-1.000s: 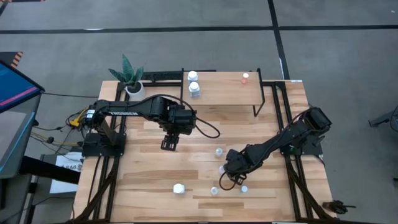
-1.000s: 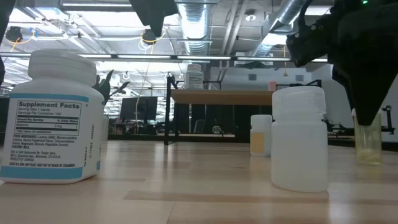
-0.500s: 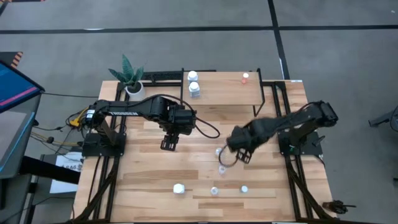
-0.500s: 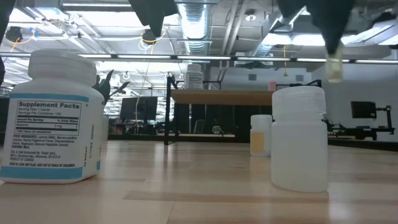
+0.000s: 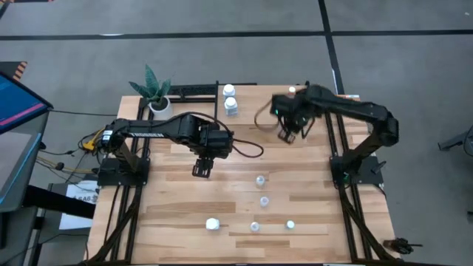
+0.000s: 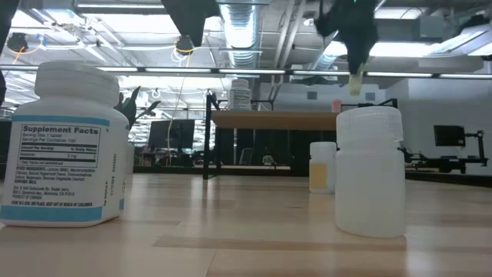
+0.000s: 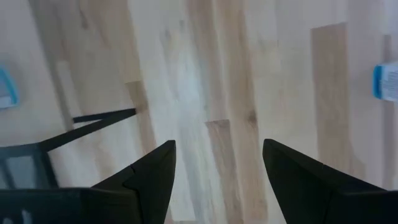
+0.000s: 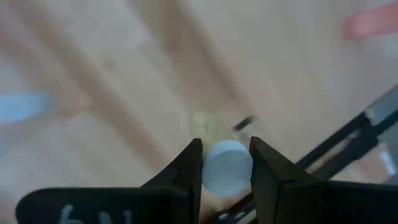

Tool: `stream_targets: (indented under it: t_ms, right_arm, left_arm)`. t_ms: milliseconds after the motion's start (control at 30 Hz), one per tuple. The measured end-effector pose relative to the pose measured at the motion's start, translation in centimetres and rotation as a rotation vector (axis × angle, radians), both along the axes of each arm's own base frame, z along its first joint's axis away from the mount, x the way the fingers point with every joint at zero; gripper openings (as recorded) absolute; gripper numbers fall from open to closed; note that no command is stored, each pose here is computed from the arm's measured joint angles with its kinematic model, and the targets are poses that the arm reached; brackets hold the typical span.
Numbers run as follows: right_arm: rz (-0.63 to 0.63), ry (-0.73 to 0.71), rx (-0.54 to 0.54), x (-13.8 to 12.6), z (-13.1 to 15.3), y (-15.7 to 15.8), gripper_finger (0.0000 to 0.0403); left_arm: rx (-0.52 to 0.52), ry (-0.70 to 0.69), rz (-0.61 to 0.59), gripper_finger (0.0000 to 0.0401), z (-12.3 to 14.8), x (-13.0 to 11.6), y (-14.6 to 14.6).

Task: Pick and place medicine bottles onto shelf by color
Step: Put the yellow pill bottle aligned with the other yellow pill bottle on the shelf

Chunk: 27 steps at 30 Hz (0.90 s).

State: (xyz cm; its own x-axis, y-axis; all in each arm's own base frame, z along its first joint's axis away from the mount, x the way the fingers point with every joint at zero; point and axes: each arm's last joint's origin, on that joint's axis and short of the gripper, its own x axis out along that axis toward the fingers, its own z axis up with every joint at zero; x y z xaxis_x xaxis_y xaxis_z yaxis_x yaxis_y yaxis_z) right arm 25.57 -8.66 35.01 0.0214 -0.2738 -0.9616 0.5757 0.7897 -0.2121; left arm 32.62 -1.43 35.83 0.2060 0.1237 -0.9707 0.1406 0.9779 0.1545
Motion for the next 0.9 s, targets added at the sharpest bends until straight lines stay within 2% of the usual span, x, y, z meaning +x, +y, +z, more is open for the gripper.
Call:
stream_targets:
  t_ms: [200,367,900]
  right_arm:
    - [-0.011,0.079,-0.004,-0.6,-1.5,-5.7,0.0107]
    - [0.014,0.097,0.0,-0.8,-2.4,-8.3,0.0115]
    - [0.079,0.05,-0.048,-1.1,-2.4,-10.5,0.0115]
  left_arm:
    - [0.097,-0.013,0.025,0.0229,0.0,0.1,0.3]
    - [0.142,-0.035,0.042,0.0229,0.1,0.3,0.4]
    - [0.147,-0.042,0.02,0.0229,0.1,0.4,0.4]
